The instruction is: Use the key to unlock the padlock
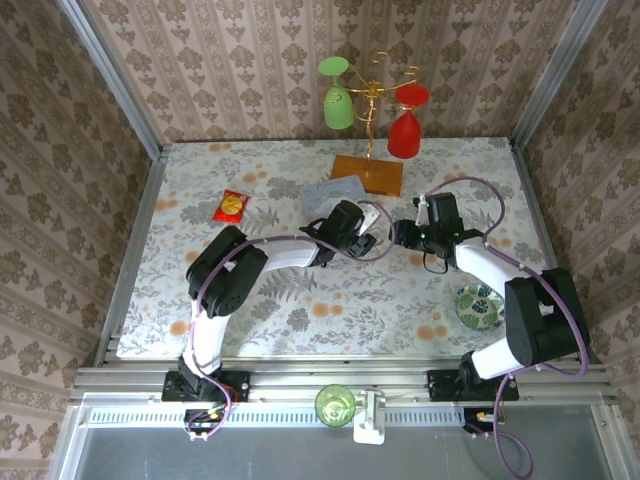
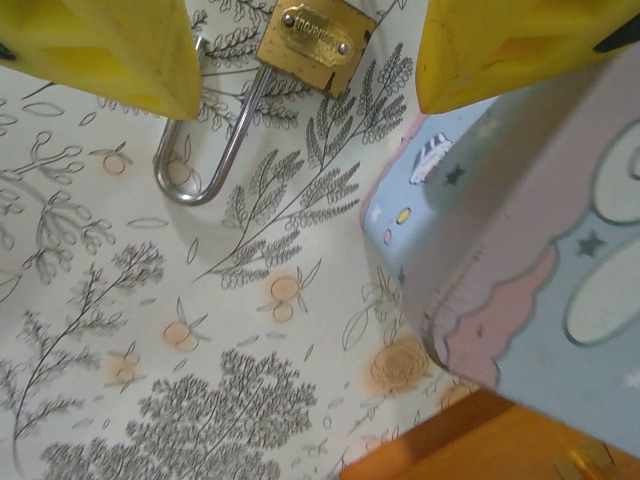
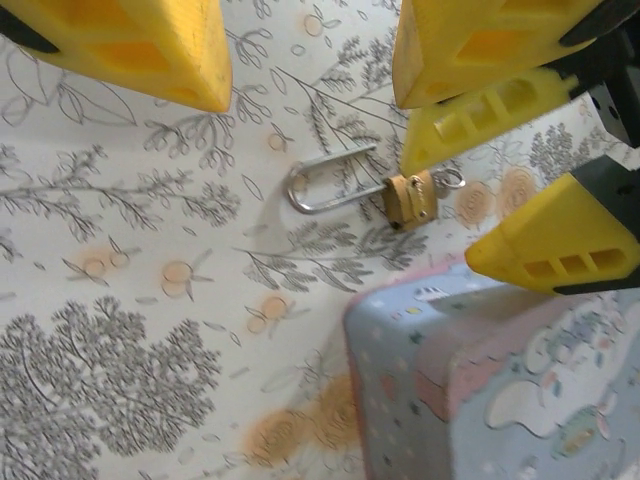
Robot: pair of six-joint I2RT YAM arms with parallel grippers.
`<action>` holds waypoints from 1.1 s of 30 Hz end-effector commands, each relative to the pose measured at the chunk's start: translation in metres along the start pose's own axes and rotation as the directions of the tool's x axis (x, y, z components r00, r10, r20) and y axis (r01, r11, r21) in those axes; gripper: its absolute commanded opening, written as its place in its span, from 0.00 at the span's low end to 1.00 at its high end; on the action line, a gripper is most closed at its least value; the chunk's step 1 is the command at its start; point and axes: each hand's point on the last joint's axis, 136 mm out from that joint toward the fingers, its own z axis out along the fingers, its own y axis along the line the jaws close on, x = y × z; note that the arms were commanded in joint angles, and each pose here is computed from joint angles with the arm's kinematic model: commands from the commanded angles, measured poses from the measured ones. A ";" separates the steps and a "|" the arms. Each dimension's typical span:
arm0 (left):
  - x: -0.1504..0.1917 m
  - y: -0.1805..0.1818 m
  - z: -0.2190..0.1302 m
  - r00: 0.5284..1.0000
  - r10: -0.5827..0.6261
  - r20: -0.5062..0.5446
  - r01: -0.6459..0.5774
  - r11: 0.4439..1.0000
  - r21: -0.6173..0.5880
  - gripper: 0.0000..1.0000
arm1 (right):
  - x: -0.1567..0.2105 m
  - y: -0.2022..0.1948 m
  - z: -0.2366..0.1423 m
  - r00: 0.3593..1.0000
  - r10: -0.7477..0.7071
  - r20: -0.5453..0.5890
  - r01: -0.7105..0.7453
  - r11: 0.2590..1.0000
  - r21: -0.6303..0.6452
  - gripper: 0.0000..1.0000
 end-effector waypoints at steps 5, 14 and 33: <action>0.017 -0.006 0.022 0.993 0.088 -0.085 -0.086 0.996 0.017 0.60 | -0.011 -0.007 -0.038 0.990 0.046 0.136 -0.046 0.999 0.001 0.48; 0.055 -0.016 0.022 0.979 0.017 -0.202 -0.017 1.000 0.002 0.29 | -0.001 -0.013 -0.056 0.987 0.052 0.152 -0.054 0.999 0.010 0.49; 0.137 -0.055 -0.082 0.937 -0.157 -0.312 0.138 0.987 -0.083 0.31 | 0.010 -0.009 -0.085 0.984 0.040 0.176 -0.041 0.999 0.006 0.48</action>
